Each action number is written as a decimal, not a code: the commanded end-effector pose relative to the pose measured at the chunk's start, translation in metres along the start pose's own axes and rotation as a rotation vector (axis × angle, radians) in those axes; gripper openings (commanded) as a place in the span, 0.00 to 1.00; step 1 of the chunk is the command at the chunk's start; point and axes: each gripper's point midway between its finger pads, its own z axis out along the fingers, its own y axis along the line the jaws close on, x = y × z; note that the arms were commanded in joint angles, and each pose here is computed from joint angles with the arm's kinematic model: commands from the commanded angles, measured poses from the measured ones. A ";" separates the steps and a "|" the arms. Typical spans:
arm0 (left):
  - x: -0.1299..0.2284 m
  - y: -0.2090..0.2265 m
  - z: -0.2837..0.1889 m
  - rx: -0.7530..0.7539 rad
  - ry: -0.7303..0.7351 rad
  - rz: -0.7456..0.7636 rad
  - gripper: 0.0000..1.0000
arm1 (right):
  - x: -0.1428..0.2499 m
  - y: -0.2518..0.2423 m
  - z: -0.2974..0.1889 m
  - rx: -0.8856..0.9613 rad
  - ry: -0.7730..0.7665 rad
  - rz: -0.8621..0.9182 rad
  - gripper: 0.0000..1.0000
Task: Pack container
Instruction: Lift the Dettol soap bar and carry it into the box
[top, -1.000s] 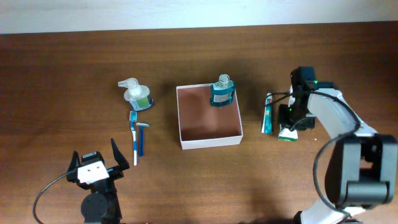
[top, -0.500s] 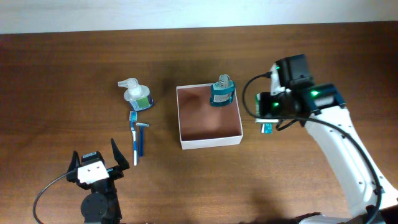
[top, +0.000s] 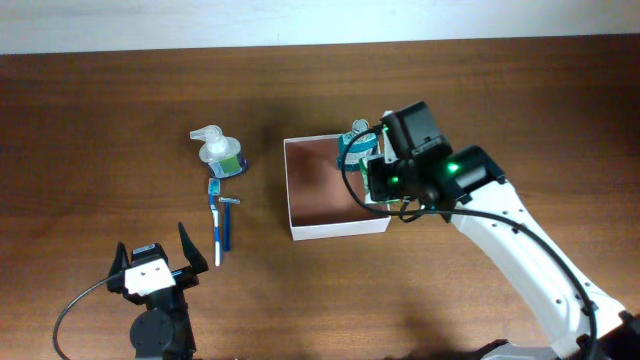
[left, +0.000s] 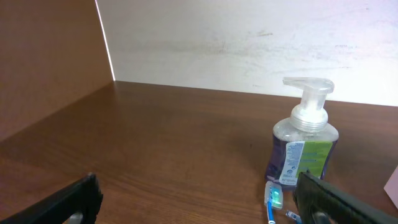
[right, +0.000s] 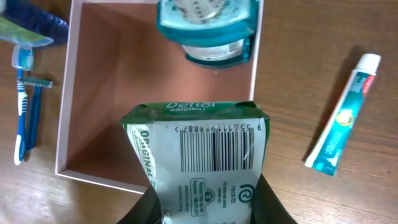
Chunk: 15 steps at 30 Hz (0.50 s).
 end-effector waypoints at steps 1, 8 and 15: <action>0.002 0.003 0.000 -0.015 0.001 0.009 0.99 | -0.003 0.010 0.008 0.009 -0.003 -0.001 0.15; 0.002 0.003 0.000 -0.015 0.001 0.008 0.99 | 0.003 0.029 0.039 -0.001 0.037 -0.032 0.15; 0.002 0.003 0.000 -0.015 0.001 0.008 0.99 | 0.004 0.032 0.065 0.006 0.061 -0.039 0.15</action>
